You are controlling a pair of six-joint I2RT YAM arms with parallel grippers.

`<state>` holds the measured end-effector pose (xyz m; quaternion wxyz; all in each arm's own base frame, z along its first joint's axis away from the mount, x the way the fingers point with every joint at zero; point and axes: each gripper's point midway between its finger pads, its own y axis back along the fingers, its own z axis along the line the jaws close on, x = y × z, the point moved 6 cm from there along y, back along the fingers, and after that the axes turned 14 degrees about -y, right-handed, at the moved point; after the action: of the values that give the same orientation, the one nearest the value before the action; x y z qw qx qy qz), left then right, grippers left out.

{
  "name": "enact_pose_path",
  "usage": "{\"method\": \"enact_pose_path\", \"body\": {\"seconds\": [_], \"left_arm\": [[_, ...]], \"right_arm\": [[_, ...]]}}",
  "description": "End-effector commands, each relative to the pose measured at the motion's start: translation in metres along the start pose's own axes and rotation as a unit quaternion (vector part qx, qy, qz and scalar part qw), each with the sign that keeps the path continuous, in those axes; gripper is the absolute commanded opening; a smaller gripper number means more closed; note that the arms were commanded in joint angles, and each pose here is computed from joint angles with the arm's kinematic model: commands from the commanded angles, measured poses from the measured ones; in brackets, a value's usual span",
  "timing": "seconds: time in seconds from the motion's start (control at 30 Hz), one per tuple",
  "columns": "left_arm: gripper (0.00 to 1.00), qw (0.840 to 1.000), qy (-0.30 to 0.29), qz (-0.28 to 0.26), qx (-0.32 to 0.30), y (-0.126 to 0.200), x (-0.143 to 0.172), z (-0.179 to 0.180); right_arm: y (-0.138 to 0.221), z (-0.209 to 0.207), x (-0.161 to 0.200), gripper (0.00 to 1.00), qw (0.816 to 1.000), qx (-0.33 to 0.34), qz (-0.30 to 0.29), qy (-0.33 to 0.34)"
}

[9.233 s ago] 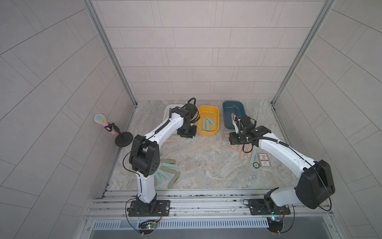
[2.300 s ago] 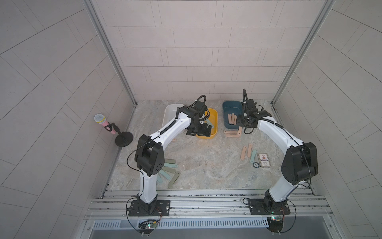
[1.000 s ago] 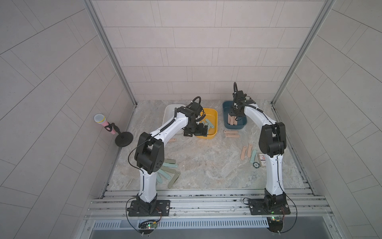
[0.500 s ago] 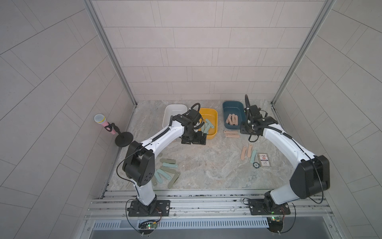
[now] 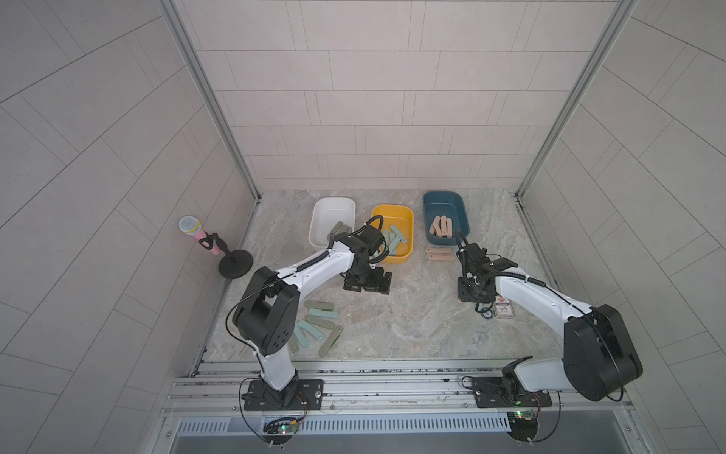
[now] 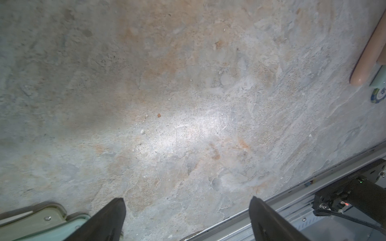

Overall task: Place the fruit knives into the storage box by color
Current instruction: Pick up the fruit knife from the center of the board.

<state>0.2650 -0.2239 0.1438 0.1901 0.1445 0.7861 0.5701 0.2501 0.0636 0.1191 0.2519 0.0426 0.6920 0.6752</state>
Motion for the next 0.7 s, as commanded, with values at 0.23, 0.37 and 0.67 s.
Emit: {"method": "enact_pose_path", "body": {"seconds": [0.23, 0.37, 0.67], "left_arm": [[1.00, 1.000, -0.015, -0.012, 0.000, 0.004, 0.001, -0.003], [1.00, 1.000, -0.015, -0.009, -0.004, 0.003, 0.001, -0.002], [1.00, 1.000, -0.018, -0.008, -0.012, 0.005, -0.003, -0.001]], "right_arm": [[-0.029, 0.017, -0.006, 0.43, 1.000, 0.006, 0.009, -0.007], [-0.039, 0.016, -0.003, 0.43, 1.000, 0.013, 0.015, -0.008], [-0.055, 0.009, 0.001, 0.34, 0.999, 0.014, 0.031, -0.021]]}}
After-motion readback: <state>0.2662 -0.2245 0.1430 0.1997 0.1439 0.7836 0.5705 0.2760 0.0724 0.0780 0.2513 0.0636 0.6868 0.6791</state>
